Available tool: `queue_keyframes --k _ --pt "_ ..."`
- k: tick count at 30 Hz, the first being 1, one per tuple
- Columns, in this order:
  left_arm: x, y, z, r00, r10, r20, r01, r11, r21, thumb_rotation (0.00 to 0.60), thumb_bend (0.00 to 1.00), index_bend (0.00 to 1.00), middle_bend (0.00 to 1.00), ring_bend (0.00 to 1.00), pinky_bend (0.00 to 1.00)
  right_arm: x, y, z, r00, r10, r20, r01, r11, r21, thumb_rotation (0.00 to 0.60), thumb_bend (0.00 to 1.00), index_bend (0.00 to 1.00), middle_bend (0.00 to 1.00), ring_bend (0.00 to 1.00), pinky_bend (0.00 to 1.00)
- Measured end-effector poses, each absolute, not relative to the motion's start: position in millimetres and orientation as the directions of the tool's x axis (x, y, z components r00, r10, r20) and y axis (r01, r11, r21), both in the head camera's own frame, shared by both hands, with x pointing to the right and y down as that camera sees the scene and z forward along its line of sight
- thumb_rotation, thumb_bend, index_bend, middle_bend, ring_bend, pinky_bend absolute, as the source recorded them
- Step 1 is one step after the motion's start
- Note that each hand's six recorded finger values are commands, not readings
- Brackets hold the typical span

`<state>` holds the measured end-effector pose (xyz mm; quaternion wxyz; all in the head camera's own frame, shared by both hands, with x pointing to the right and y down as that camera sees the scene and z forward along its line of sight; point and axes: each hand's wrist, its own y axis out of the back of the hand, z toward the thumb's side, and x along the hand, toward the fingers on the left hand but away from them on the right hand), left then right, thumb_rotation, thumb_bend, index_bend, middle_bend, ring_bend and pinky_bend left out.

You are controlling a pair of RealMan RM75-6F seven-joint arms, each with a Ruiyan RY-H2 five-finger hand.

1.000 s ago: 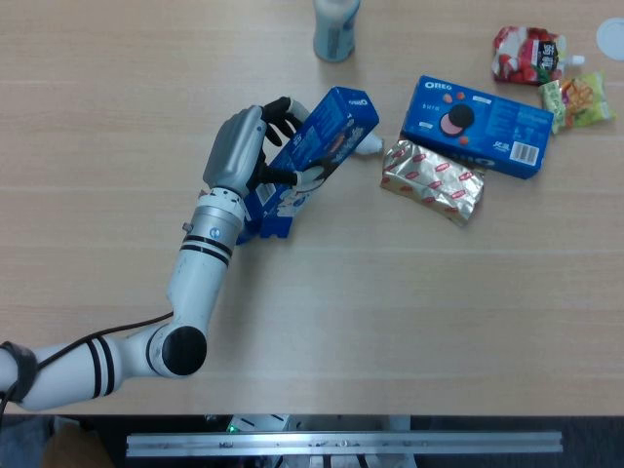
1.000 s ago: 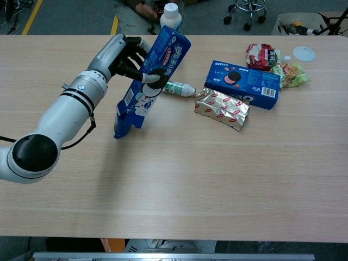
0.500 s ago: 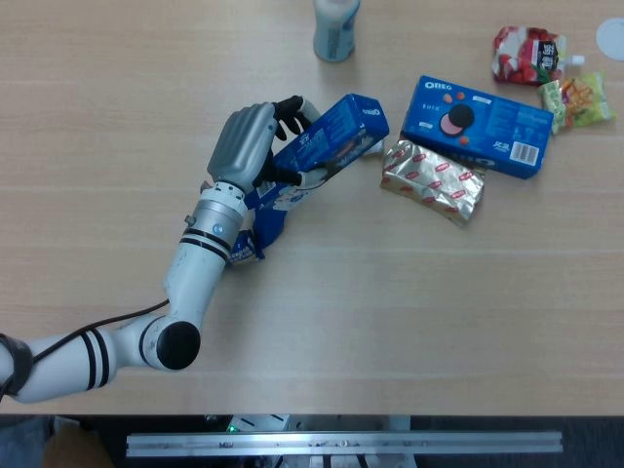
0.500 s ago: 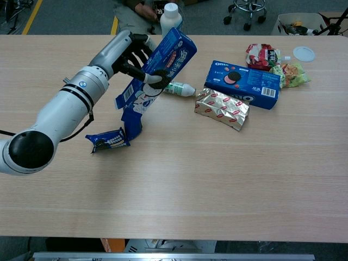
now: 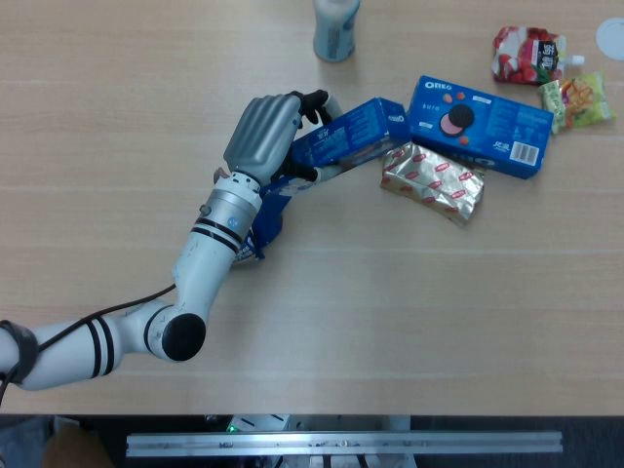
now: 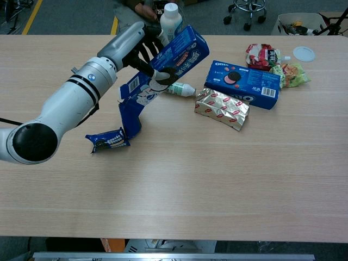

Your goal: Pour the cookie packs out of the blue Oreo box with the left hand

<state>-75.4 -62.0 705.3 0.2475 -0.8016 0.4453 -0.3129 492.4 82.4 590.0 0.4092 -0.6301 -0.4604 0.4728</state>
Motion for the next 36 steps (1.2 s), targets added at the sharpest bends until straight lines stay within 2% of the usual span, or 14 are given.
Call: queue_keyframes --k 7,19,28,32,36 --pt "-73.3 -65.2 700.7 0.431 -0.863 0.264 -0.507 -0.473 -0.72 0.6 0.14 0.43 0.47 0.39 0.42 493.9 82.9 590.6 0.126 0.967 -0.22 0.196 -0.242 -0.95 0.6 0.18 0.38 0.39 0.37 0.39" --pt "-92.1 -69.1 708.4 0.482 -0.836 0.261 -0.314 -0.443 -0.84 0.6 0.14 0.43 0.47 0.39 0.41 491.9 82.8 591.9 0.131 0.966 -0.225 0.193 -0.247 -0.95 0.6 0.18 0.38 0.39 0.37 0.39" --pt "-119.6 -62.7 728.1 0.523 -0.8 0.294 -0.112 -0.406 -0.907 0.6 0.14 0.43 0.47 0.39 0.4 490.2 83.2 591.9 0.134 0.965 -0.227 0.19 -0.25 -0.95 0.6 0.18 0.38 0.39 0.37 0.39" --pt "-130.2 -60.2 736.7 0.55 -0.78 0.297 0.001 -0.356 -0.935 0.6 0.14 0.43 0.47 0.38 0.39 489.3 83.1 592.1 0.135 0.964 -0.227 0.189 -0.25 -0.949 0.6 0.18 0.38 0.39 0.37 0.39" --pt "-136.6 -57.2 747.5 0.555 -0.763 0.33 0.067 -0.354 -0.933 0.6 0.14 0.43 0.46 0.38 0.39 489.2 83.5 592.4 0.133 0.964 -0.229 0.189 -0.252 -0.949 0.6 0.18 0.38 0.39 0.37 0.39"
